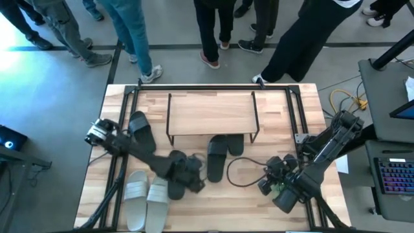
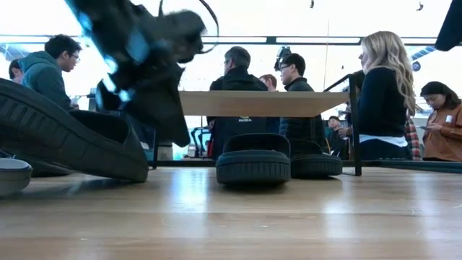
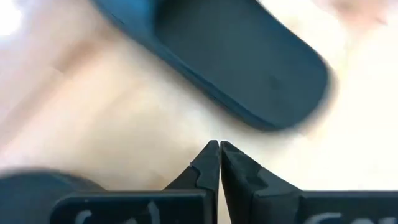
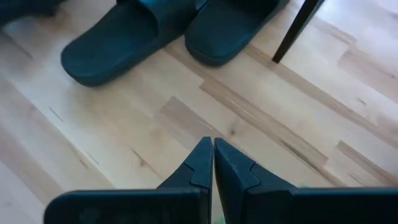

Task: Pick and place slides into the shelf
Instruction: Put the right black slide under the shelf

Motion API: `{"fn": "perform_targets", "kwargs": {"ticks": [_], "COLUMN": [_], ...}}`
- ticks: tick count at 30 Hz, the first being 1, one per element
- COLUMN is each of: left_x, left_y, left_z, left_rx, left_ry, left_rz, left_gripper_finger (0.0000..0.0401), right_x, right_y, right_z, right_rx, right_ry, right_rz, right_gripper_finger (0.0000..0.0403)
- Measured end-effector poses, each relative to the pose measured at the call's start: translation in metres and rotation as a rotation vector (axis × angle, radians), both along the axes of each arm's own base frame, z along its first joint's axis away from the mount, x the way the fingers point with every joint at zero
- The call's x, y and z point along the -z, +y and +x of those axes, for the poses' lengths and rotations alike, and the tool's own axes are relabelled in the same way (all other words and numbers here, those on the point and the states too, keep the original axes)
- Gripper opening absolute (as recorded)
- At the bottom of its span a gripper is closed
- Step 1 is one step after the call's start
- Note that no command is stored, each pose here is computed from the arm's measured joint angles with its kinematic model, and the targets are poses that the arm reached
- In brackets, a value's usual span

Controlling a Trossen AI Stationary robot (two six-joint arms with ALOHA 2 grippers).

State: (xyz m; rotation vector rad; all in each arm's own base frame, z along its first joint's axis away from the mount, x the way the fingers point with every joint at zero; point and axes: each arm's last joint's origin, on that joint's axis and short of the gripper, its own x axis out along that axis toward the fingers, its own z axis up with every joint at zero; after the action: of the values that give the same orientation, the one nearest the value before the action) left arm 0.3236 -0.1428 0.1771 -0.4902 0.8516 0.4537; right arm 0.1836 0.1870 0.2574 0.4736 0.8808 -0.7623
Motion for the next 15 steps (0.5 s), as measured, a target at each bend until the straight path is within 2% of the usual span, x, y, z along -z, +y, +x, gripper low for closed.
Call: {"fn": "perform_targets", "kwargs": {"ticks": [7, 15], "left_x": [0.013, 0.021], "left_y": [-0.023, -0.037], "left_z": [0.015, 0.029], "left_rx": [0.03, 0.081], "left_ry": [-0.124, -0.11], "left_rz": [-0.09, -0.135], "left_gripper_finger": [0.0, 0.0], "right_x": [0.005, 0.006], "right_y": [0.004, 0.004], "right_z": [0.003, 0.002], "right_rx": [0.001, -0.002], "right_ry": [0.021, 0.044], "right_rz": [-0.004, 0.013], "right_gripper_finger": [0.0008, 0.0008]}}
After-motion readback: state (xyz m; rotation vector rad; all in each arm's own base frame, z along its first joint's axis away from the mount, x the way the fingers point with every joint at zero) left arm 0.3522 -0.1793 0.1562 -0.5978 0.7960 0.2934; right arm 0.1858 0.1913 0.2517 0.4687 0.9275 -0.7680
